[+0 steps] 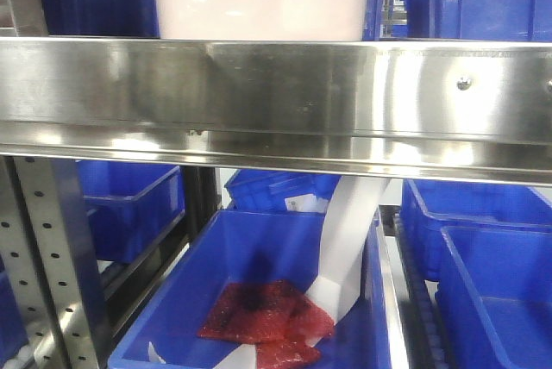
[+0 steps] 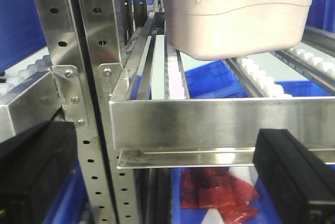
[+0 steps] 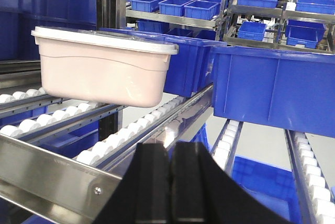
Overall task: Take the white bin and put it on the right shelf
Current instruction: 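Open both grippers and release the bin on the shelf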
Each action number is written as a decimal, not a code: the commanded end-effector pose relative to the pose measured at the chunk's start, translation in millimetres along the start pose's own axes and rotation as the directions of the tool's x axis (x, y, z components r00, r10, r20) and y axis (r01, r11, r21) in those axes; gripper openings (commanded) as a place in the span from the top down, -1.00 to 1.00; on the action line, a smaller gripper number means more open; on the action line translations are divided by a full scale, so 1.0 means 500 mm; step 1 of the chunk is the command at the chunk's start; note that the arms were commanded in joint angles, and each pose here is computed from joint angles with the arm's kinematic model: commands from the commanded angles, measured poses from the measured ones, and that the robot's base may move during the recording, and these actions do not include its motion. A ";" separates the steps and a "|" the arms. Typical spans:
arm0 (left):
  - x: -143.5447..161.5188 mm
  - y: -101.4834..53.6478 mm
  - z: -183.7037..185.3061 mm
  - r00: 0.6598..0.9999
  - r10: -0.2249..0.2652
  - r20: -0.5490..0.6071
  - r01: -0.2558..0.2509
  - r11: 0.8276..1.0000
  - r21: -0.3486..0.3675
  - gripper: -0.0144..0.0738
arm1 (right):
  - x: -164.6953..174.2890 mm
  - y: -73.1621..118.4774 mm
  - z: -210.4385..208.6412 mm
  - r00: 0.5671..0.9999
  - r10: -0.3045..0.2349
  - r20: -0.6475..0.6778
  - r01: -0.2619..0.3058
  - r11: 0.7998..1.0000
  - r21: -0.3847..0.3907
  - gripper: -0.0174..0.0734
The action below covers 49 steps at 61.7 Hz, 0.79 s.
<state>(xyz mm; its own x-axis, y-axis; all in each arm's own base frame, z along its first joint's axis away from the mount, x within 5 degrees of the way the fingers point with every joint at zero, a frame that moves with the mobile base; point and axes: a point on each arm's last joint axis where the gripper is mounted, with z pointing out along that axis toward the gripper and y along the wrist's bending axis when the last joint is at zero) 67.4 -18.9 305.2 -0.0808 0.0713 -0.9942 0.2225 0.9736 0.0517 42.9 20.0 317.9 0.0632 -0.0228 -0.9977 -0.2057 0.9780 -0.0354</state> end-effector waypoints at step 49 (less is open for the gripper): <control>0.000 0.028 0.000 1.000 0.007 0.001 -0.007 0.988 -0.152 0.94 | -0.026 -0.008 -0.001 0.997 0.016 0.074 -0.020 0.999 0.043 0.47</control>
<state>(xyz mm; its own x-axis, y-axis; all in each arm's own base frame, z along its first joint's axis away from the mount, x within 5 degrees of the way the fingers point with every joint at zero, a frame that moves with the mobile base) 70.1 -5.6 289.7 -0.1833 0.0853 -0.9793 0.0852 0.9939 0.0707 42.9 20.0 317.9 0.0632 -0.0228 -0.9977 -0.2057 0.9780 -0.0354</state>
